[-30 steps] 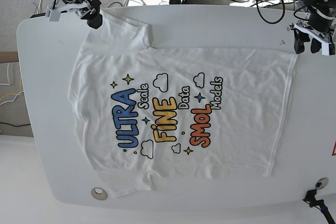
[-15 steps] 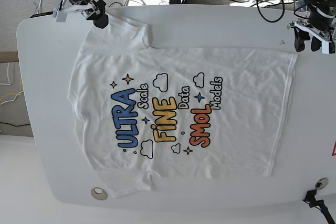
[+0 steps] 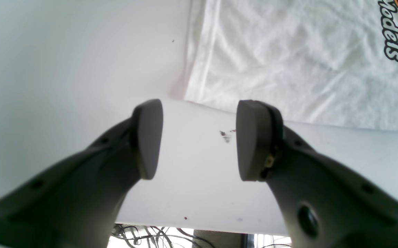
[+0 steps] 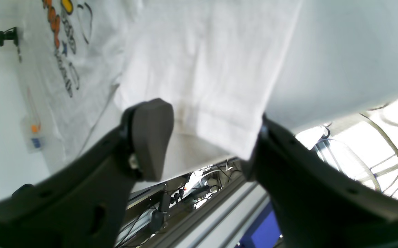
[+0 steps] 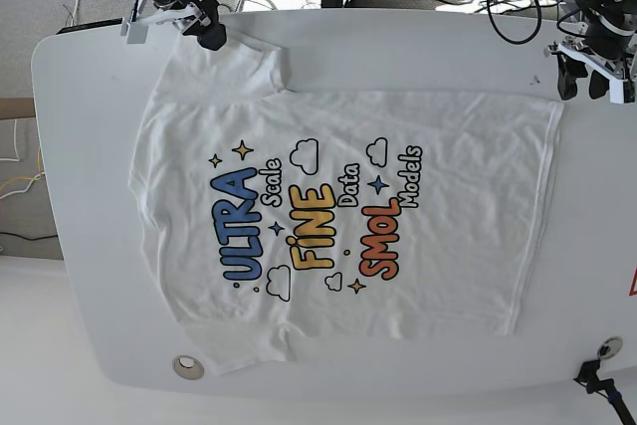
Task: Fold the T-shirt properly
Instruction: 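Lower both grippers onto the shirt's shoulder corners by the collar, then close both grippers on the shoulder corners and lift the shirt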
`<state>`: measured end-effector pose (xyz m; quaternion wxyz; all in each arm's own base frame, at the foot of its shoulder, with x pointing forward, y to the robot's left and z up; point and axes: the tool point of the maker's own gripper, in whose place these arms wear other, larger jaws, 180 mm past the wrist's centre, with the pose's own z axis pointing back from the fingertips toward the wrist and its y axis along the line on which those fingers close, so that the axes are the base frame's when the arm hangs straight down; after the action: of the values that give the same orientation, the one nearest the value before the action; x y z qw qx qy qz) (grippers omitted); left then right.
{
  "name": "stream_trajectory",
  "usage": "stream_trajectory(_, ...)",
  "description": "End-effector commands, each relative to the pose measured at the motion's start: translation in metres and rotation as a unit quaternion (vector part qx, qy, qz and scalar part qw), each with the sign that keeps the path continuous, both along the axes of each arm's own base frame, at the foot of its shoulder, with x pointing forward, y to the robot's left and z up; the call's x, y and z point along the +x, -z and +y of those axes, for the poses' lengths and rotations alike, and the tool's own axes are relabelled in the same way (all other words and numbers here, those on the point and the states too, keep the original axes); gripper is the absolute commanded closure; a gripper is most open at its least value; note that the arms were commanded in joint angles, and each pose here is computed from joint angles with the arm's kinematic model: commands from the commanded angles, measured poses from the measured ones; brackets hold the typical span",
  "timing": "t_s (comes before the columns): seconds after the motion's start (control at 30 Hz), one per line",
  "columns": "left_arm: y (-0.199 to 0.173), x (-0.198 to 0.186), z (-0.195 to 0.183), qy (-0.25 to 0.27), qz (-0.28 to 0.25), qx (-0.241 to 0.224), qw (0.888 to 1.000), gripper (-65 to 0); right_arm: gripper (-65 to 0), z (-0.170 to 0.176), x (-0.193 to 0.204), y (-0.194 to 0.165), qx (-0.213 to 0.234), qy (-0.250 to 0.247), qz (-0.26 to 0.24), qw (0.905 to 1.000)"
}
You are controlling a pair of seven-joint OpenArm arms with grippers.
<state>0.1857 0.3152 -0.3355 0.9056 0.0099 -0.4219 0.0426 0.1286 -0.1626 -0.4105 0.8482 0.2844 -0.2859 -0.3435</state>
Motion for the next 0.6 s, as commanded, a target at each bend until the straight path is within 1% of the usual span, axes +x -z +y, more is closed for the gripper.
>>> stream_trajectory(0.0,-0.013,0.006,0.002,0.006,-0.023,0.009,1.0,-32.1,-25.6,-0.006,0.005,-0.004,-0.011,-0.001,-0.009,0.9999)
stream_trajectory(0.13,-0.013,0.006,0.002,0.007,-0.023,0.009,1.0,-32.1,-20.0,-0.008,0.013,-0.007,-0.013,-0.001,-0.019,0.9997)
stream_trajectory(0.3,-0.013,0.007,0.002,0.007,-0.023,0.009,1.0,-32.1,-19.4,-0.008,0.018,-0.009,-0.013,-0.001,-0.025,0.9996)
stream_trajectory(0.33,-0.014,0.007,0.003,0.008,-0.023,0.011,1.0,-32.1,-17.5,-0.008,0.018,-0.009,-0.013,-0.001,-0.025,0.9996)
stream_trajectory(0.37,-0.016,0.008,0.006,0.01,-0.023,0.016,1.0,-32.1,-13.7,-0.008,0.018,-0.009,-0.013,-0.001,-0.025,0.9996)
stream_trajectory(0.4,-0.016,0.009,0.007,0.01,-0.023,0.018,1.0,-32.1,-8.8,-0.008,0.018,-0.009,-0.013,-0.001,-0.025,0.9996)
stream_trajectory(0.43,-0.017,0.009,0.007,0.011,-0.023,0.018,1.0,-32.1,-2.3,-0.008,0.018,-0.009,-0.013,-0.001,-0.025,0.9996)
stream_trajectory(0.47,-0.017,0.009,0.007,0.011,-0.023,0.018,1.0,-32.1,0.0,-0.008,0.018,-0.009,-0.013,-0.001,-0.025,0.9996)
stream_trajectory(0.57,-0.02,0.011,0.01,0.013,-0.025,0.024,0.999,-32.1,0.0,-0.008,0.017,-0.008,-0.014,-0.001,-0.024,0.9996)
